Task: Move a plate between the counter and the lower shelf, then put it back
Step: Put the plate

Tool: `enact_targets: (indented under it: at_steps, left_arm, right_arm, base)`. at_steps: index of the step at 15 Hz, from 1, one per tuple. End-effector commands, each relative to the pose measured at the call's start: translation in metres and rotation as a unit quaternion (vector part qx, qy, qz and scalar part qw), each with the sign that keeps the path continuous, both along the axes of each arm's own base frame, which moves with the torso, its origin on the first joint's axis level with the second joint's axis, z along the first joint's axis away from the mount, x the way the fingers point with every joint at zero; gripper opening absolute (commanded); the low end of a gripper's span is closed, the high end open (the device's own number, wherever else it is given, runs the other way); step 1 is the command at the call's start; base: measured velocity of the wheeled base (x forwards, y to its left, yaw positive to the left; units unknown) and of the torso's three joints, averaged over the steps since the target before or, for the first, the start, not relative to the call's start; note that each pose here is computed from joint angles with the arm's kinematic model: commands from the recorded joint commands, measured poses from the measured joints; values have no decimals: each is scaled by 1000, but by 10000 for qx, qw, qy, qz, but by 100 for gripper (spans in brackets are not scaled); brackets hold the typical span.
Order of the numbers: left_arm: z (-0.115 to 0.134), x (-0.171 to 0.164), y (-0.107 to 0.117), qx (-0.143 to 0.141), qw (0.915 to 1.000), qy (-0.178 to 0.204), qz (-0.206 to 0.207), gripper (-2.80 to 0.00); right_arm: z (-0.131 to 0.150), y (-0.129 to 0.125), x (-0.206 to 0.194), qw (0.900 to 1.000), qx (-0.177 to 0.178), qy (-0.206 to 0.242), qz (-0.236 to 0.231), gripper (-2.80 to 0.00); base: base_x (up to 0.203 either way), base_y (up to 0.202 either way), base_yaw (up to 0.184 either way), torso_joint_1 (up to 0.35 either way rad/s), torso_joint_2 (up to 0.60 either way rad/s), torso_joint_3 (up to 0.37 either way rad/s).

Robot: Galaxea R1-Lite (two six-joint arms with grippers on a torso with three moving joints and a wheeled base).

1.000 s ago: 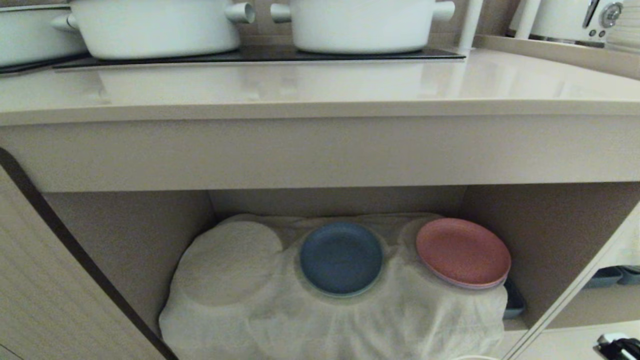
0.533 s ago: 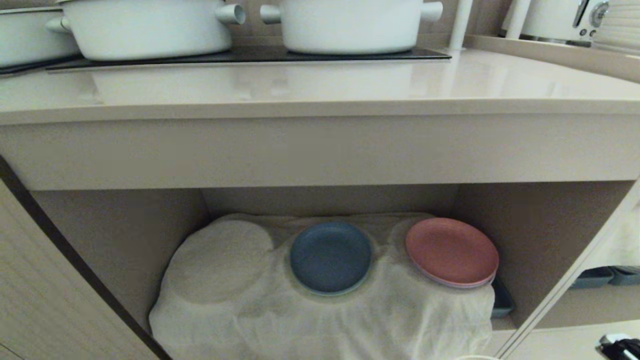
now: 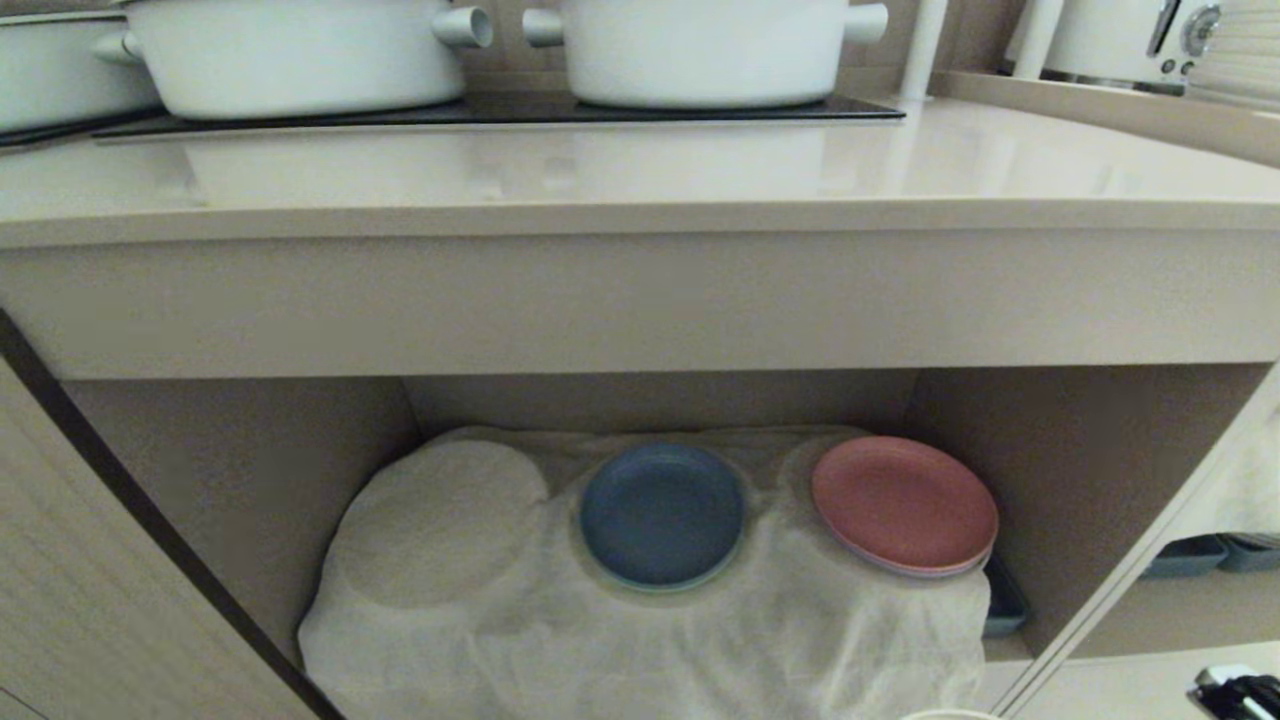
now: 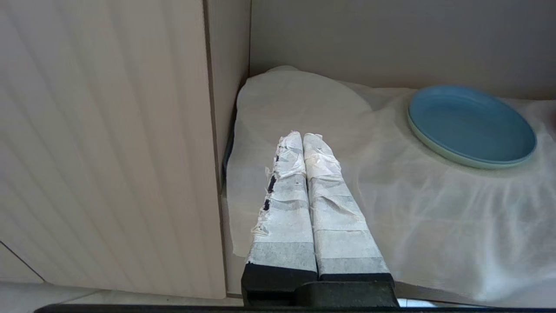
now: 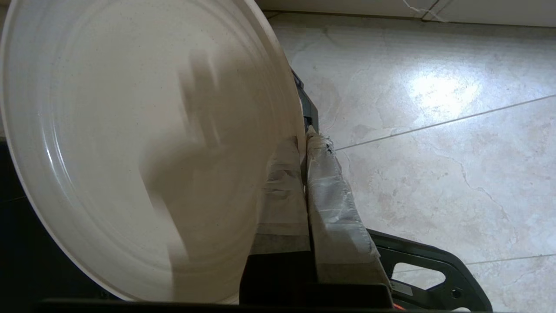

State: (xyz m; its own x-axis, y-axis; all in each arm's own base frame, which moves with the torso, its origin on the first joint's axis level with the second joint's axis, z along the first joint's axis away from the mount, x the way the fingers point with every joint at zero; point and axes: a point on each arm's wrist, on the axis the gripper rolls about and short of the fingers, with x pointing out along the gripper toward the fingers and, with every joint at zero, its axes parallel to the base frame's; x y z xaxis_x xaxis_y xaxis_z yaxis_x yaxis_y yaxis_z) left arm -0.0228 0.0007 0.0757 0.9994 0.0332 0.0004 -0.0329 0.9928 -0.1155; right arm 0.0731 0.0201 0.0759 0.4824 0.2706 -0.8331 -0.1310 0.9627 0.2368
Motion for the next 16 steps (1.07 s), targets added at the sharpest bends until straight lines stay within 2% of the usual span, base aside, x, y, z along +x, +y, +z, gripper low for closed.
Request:
enact_targets:
  at_steps: [1, 16]
  left_arm:
    - [0, 0, 0, -4, 10000, -6, 3, -280]
    - [0, 0, 0, -4, 10000, 2, 3, -280]
  right_arm:
    - [-1, 0, -1, 10000, 5, 39, -6, -280]
    - [0, -3, -13, 10000, 17, 21, -2, -280]
  base:
    - [0, 0, 0, 0, 0, 0]
    - [0, 0, 0, 0, 0, 0]
